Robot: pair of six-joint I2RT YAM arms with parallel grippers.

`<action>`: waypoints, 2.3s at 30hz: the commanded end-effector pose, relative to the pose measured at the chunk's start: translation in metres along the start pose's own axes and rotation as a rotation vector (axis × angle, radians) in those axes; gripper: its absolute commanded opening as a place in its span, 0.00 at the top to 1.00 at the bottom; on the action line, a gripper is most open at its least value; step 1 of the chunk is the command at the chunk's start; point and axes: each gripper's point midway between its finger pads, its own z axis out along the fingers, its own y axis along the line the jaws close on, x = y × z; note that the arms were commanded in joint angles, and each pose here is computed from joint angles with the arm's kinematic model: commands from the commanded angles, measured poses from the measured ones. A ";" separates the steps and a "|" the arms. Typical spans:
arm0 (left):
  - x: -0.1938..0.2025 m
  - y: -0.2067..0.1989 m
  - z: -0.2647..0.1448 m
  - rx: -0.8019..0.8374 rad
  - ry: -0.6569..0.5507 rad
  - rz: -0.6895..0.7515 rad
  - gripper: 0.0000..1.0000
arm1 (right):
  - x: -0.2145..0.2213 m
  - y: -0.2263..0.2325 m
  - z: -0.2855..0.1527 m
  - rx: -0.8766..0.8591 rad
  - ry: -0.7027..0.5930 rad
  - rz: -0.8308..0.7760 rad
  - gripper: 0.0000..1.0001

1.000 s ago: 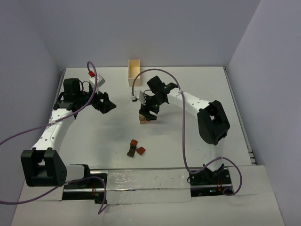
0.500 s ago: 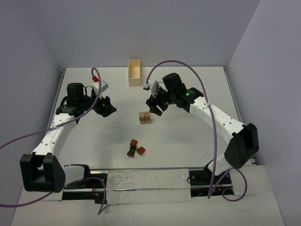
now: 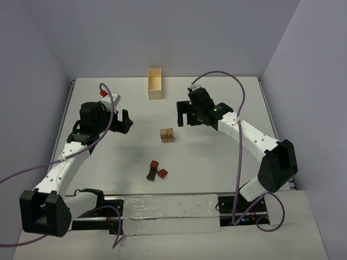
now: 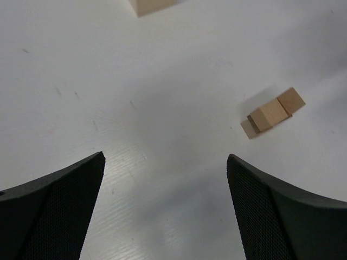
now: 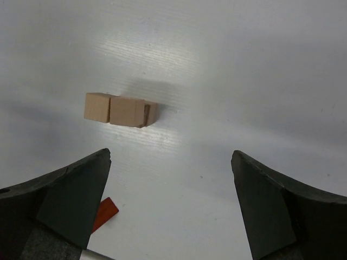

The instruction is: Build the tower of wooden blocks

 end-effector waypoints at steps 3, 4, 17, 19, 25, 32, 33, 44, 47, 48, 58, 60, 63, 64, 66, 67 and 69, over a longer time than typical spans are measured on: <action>-0.040 0.034 -0.021 -0.213 -0.185 -0.088 0.01 | 0.000 0.021 0.009 0.145 0.019 0.110 0.00; -0.038 0.037 -0.021 -0.218 -0.175 -0.096 0.01 | -0.004 0.030 0.006 0.146 0.019 0.101 0.00; -0.031 0.046 -0.024 -0.222 -0.177 -0.131 0.01 | 0.022 0.061 0.047 0.201 0.132 0.046 0.00; -0.033 0.046 -0.023 -0.220 -0.178 -0.136 0.01 | 0.028 0.064 0.054 0.195 0.159 0.048 0.00; -0.030 0.047 -0.023 -0.223 -0.172 -0.137 0.01 | 0.035 0.071 0.067 0.181 0.194 0.056 0.00; -0.026 0.048 -0.022 -0.224 -0.167 -0.135 0.01 | 0.032 0.075 0.072 0.173 0.192 0.052 0.00; -0.026 0.048 -0.022 -0.224 -0.166 -0.136 0.01 | 0.031 0.075 0.073 0.178 0.189 0.050 0.00; -0.023 0.054 -0.021 -0.253 -0.157 -0.137 0.01 | 0.034 0.073 0.091 0.213 0.211 0.043 0.00; -0.022 0.054 -0.020 -0.250 -0.155 -0.142 0.01 | 0.036 0.072 0.096 0.220 0.219 0.039 0.00; -0.022 0.054 -0.020 -0.249 -0.154 -0.143 0.01 | 0.037 0.072 0.096 0.220 0.224 0.038 0.00; -0.023 0.053 -0.019 -0.238 -0.147 -0.138 0.01 | 0.056 0.069 0.110 0.222 0.289 0.062 0.00; -0.023 0.052 -0.019 -0.233 -0.145 -0.137 0.01 | 0.058 0.070 0.112 0.220 0.296 0.066 0.00; -0.023 0.051 -0.018 -0.229 -0.145 -0.136 0.01 | 0.060 0.068 0.116 0.221 0.310 0.079 0.00; -0.023 0.051 -0.018 -0.229 -0.144 -0.136 0.01 | 0.061 0.068 0.116 0.223 0.311 0.082 0.00; -0.023 0.051 -0.018 -0.227 -0.142 -0.136 0.01 | 0.064 0.066 0.118 0.227 0.321 0.086 0.01; -0.023 0.051 -0.017 -0.226 -0.141 -0.137 0.01 | 0.066 0.066 0.119 0.229 0.326 0.091 0.01; -0.024 0.050 -0.017 -0.221 -0.140 -0.137 0.01 | 0.068 0.066 0.120 0.226 0.334 0.098 0.01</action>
